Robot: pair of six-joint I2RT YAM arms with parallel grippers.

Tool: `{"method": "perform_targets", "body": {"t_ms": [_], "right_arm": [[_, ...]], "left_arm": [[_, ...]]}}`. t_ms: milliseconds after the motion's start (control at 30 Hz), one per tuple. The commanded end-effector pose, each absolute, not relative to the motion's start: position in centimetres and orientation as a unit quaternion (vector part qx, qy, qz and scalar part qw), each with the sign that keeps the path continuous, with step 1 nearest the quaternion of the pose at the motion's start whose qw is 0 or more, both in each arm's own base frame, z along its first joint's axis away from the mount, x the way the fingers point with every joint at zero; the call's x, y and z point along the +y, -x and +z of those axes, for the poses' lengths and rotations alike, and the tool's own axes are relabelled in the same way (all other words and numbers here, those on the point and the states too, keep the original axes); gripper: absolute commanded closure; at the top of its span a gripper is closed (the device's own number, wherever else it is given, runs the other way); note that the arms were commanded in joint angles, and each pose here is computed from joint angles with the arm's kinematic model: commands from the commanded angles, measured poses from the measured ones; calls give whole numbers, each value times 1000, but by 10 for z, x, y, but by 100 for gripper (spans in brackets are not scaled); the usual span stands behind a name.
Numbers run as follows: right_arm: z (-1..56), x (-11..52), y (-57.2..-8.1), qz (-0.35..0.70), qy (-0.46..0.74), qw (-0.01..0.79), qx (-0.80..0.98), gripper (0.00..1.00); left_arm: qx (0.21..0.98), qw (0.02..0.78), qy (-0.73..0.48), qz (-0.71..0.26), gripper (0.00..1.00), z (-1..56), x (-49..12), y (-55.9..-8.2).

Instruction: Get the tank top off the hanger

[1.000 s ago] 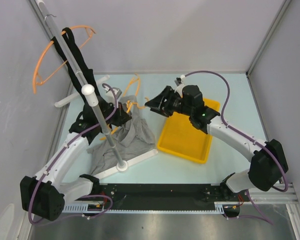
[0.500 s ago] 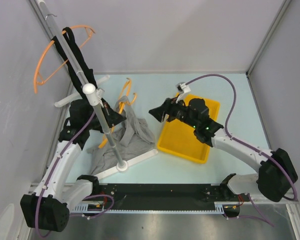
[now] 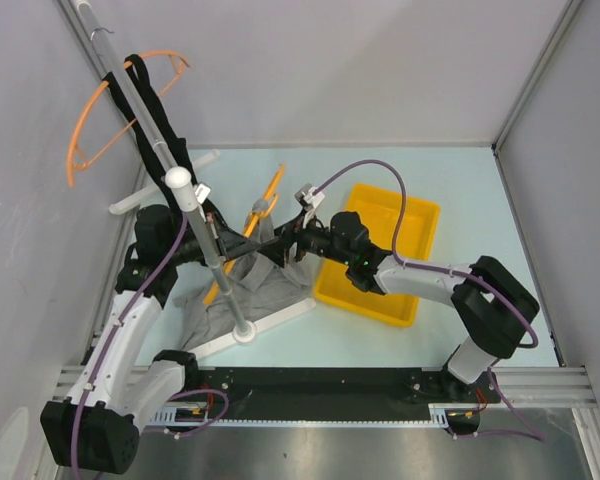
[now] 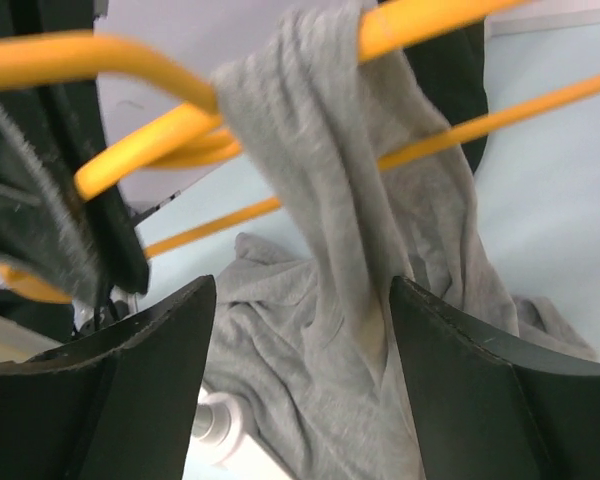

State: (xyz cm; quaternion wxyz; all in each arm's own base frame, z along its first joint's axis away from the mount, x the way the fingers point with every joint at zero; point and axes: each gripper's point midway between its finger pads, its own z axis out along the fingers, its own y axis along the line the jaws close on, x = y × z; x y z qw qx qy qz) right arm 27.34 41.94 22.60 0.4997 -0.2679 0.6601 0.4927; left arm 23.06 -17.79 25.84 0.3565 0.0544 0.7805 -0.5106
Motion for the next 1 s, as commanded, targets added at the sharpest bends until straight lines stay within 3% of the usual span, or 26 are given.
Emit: {"method": "perform_targets", "body": {"t_ms": [0, 33, 100, 133, 200, 433, 700, 800, 967], "right_arm": [[277, 433, -293, 498, 259, 567, 603, 30], [276, 433, -297, 495, 257, 568, 606, 49], [277, 431, -304, 484, 242, 574, 615, 68], [277, 428, -309, 479, 231, 577, 620, 84], [277, 416, -326, 466, 193, 582, 638, 99], [303, 370, -397, 444, 75, 604, 658, 100], [287, 329, -501, 407, -36, 561, 720, 100], [270, 321, -522, 399, -48, 549, 733, 100], [289, 318, -535, 408, -43, 553, 725, 100]], "left_arm": [[758, 366, -83, -534, 100, 275, -181, -219], [759, 369, -80, -530, 100, 275, -180, -219], [765, 368, -77, -523, 100, 271, -177, -220], [766, 369, -77, -521, 100, 271, -176, -220], [768, 367, -75, -519, 100, 268, -175, -219], [775, 362, -71, -513, 100, 257, -172, -216], [770, 366, -77, -517, 100, 262, -169, -204], [767, 391, -66, -505, 100, 274, -163, -205], [780, 487, 40, -391, 100, 291, -123, -229]]}}
